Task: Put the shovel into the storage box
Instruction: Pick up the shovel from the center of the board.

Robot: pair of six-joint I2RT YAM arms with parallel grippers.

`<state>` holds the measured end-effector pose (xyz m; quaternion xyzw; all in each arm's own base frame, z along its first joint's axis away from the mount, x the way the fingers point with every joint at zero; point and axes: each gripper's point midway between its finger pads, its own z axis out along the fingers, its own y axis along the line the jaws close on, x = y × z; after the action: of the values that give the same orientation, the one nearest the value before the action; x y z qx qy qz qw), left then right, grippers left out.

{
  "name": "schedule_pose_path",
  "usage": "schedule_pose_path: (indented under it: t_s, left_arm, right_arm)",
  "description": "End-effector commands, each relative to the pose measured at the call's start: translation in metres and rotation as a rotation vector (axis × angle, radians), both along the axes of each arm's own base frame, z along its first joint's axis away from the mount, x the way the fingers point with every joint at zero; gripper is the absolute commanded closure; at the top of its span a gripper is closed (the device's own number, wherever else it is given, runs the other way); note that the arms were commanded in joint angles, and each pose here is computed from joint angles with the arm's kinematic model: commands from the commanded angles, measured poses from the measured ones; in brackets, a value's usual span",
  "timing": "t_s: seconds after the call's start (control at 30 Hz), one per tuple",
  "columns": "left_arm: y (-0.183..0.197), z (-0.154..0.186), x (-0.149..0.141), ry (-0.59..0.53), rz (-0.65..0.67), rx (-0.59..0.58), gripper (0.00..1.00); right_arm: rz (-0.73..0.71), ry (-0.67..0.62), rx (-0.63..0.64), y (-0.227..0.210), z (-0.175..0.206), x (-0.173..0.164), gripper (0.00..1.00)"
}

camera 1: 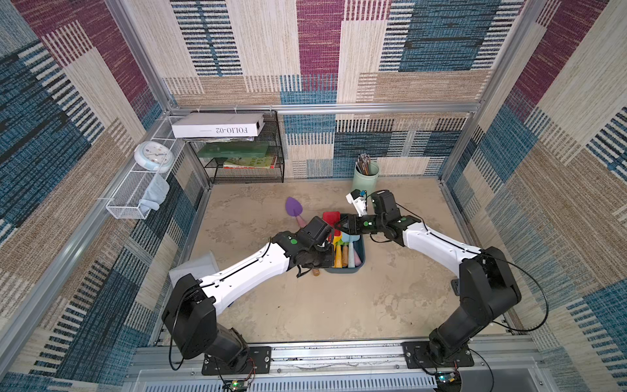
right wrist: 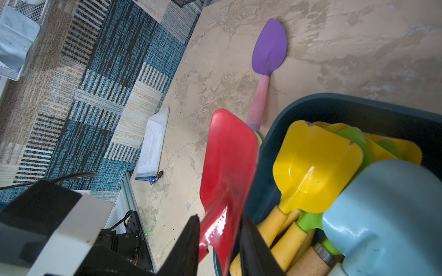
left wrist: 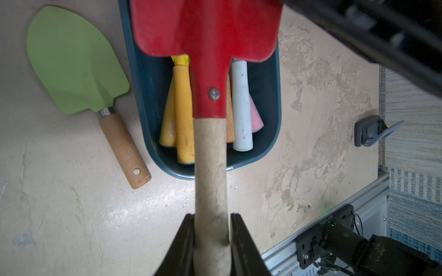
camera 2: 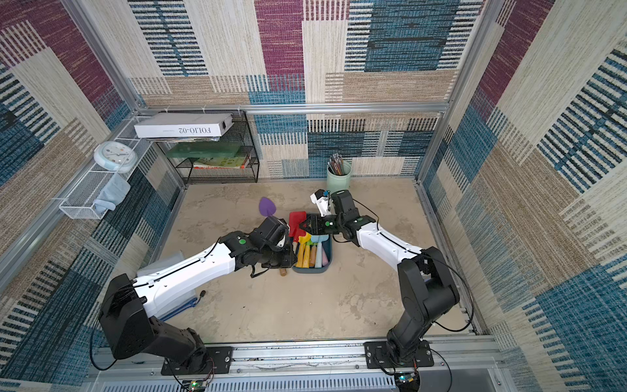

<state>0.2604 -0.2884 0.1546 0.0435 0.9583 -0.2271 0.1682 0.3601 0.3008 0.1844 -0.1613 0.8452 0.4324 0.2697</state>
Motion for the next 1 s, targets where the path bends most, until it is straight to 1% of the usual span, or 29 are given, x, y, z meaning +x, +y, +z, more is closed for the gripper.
schedule_pose_path:
  t_s: [0.0,0.37,0.43,0.57,0.6,0.67,0.8,0.83,0.9,0.97]
  left_arm:
    - [-0.006,0.005,0.004,-0.02,-0.006,-0.014,1.0]
    - [-0.006,0.003,0.004,-0.024,-0.001,0.026,1.0]
    - [-0.006,0.004,0.005,-0.024,0.002,0.028,1.0]
    - [-0.008,0.005,0.005,-0.025,0.001,0.023,1.0]
    - [-0.008,0.006,0.005,-0.025,-0.001,0.02,0.98]
    - [-0.009,0.007,0.005,-0.026,-0.007,0.018,0.87]
    - [-0.011,0.011,0.005,-0.033,-0.016,0.011,0.47]
    - [-0.011,0.011,0.005,-0.033,-0.015,0.011,0.39]
    - [-0.012,0.012,0.004,-0.034,-0.02,0.009,0.31]
    - [-0.011,0.013,0.004,-0.034,-0.022,0.008,0.27]
  right_arm:
    - [-0.026,-0.011,-0.022,0.0,-0.001,0.005,0.69]
    - [-0.08,-0.019,-0.079,-0.002,-0.006,0.01,0.85]
    - [-0.081,-0.018,-0.081,-0.001,-0.007,0.01,0.89]
    - [-0.079,-0.018,-0.084,0.0,-0.008,0.011,0.95]
    - [-0.079,-0.019,-0.085,0.0,-0.008,0.011,0.97]
    - [-0.081,-0.018,-0.086,0.0,-0.008,0.011,0.99]
    - [-0.082,-0.021,-0.086,0.0,-0.008,0.013,1.0]
    - [-0.081,-0.02,-0.086,0.001,-0.008,0.013,1.0]
    - [-0.082,-0.018,-0.086,0.002,-0.008,0.014,1.0]
    - [-0.083,-0.019,-0.088,0.002,-0.009,0.015,1.0]
